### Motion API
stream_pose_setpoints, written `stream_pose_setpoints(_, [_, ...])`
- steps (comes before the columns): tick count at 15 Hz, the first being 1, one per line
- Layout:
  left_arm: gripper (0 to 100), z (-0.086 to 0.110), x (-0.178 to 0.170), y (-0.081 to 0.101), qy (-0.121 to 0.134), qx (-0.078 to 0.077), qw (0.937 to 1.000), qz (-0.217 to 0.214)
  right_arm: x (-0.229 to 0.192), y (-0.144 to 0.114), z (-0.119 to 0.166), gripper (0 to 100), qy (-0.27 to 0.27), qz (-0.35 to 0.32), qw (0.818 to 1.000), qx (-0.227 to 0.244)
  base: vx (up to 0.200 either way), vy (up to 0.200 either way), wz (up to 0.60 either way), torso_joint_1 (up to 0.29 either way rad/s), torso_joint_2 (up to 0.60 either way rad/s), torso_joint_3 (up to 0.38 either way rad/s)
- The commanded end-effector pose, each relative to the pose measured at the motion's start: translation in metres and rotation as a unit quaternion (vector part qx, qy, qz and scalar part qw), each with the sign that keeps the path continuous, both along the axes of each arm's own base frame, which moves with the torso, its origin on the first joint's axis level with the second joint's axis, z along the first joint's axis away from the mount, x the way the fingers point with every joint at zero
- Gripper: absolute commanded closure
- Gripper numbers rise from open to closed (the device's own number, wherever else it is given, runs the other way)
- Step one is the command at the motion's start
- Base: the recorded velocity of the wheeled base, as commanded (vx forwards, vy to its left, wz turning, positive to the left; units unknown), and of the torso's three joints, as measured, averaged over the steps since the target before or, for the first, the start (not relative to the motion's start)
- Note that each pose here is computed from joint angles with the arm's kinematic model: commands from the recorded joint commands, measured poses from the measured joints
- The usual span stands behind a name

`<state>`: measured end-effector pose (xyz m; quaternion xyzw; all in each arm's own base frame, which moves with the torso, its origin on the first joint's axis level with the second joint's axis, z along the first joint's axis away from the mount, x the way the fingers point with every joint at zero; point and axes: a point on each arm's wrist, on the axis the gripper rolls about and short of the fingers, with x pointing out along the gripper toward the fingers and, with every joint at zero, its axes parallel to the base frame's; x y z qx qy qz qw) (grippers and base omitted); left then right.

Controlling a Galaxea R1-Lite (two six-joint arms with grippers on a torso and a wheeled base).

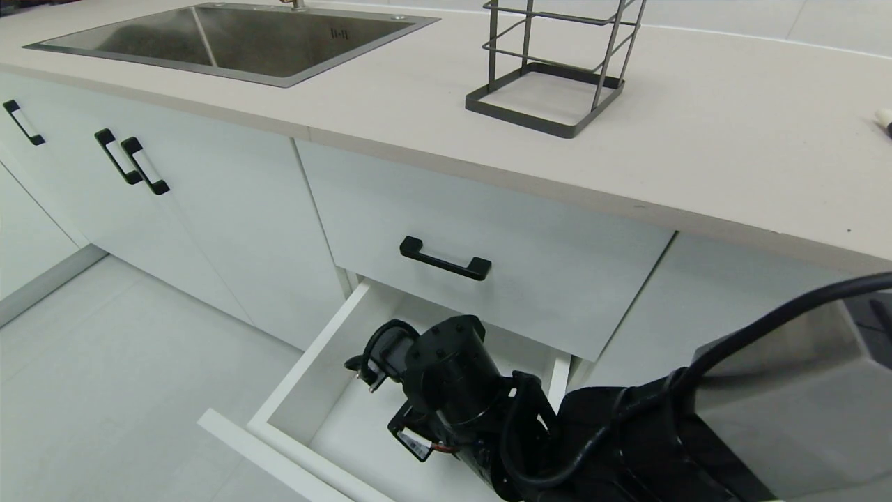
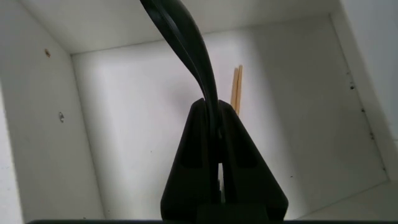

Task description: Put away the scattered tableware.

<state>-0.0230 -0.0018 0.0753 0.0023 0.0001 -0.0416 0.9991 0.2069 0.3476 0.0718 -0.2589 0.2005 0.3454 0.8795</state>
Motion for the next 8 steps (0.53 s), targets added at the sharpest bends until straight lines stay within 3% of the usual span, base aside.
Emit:
stream_pose_setpoints(1, [0,0.000,0.000,0.000,0.001,0.000,1.0000,0.000,0.002,0.002,-0.015,100,0.011,-0.005,1.000,-0.012,0.000,0.000,0.00,0.000,0.00,0.000])
stream_pose_setpoints(3, [0,0.000,0.000,0.000,0.001,0.000,1.0000,0.000,0.010,0.000,-0.022,100,0.001,-0.039,0.999,-0.025,0.000,0.000,0.00,0.000,0.00,0.000])
stream_pose_setpoints(8, [0,0.000,0.000,0.000,0.001,0.000,1.0000,0.000,0.013,0.000,-0.035,100,0.007,-0.045,0.998,-0.038,0.000,0.000,0.00,0.000,0.00,0.000])
